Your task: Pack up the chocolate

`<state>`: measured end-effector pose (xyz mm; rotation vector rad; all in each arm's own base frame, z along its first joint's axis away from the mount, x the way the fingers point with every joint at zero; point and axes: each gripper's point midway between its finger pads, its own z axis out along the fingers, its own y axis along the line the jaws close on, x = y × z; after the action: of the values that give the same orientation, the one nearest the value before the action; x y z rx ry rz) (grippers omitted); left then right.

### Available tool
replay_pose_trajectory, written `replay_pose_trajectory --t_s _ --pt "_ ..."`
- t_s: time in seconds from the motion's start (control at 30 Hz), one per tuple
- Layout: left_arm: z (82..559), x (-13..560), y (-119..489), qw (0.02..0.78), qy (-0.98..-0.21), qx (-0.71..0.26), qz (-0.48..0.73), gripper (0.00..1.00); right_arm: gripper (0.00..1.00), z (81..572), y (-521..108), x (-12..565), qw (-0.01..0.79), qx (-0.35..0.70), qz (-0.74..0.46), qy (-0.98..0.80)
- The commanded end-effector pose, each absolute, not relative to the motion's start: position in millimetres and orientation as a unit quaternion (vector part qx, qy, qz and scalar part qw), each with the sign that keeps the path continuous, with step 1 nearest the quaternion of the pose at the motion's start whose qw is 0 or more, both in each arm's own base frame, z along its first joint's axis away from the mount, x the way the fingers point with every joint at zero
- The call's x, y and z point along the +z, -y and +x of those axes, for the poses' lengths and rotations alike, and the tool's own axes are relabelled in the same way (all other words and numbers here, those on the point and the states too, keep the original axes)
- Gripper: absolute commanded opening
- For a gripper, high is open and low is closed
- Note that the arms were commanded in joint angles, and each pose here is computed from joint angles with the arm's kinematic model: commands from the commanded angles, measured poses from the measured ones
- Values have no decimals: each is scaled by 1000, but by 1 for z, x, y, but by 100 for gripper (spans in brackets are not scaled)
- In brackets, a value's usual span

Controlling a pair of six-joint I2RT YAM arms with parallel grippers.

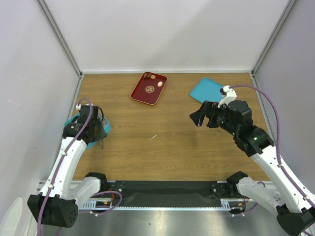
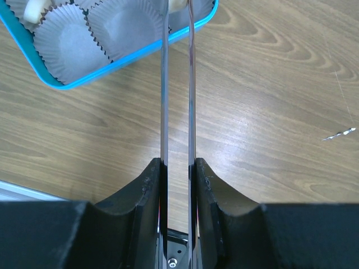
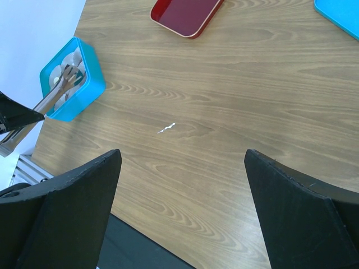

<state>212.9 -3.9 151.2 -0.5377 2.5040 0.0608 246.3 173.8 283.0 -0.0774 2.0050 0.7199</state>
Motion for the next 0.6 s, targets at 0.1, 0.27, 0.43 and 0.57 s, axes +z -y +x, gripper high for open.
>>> replay_pose_trajectory --t_s 0.1,0.27,0.43,0.57 --pt "223 154 4 300 -932 15 -205 31 99 246 -172 295 502 299 -30 -811" --pt "223 152 5 294 -933 15 -205 33 99 246 -170 295 504 294 -32 -811" --pt "225 151 4 291 -935 18 -203 34 99 245 -170 297 506 295 -33 -810" --pt "225 151 3 290 -935 21 -202 36 99 246 -168 297 509 290 -32 -810"
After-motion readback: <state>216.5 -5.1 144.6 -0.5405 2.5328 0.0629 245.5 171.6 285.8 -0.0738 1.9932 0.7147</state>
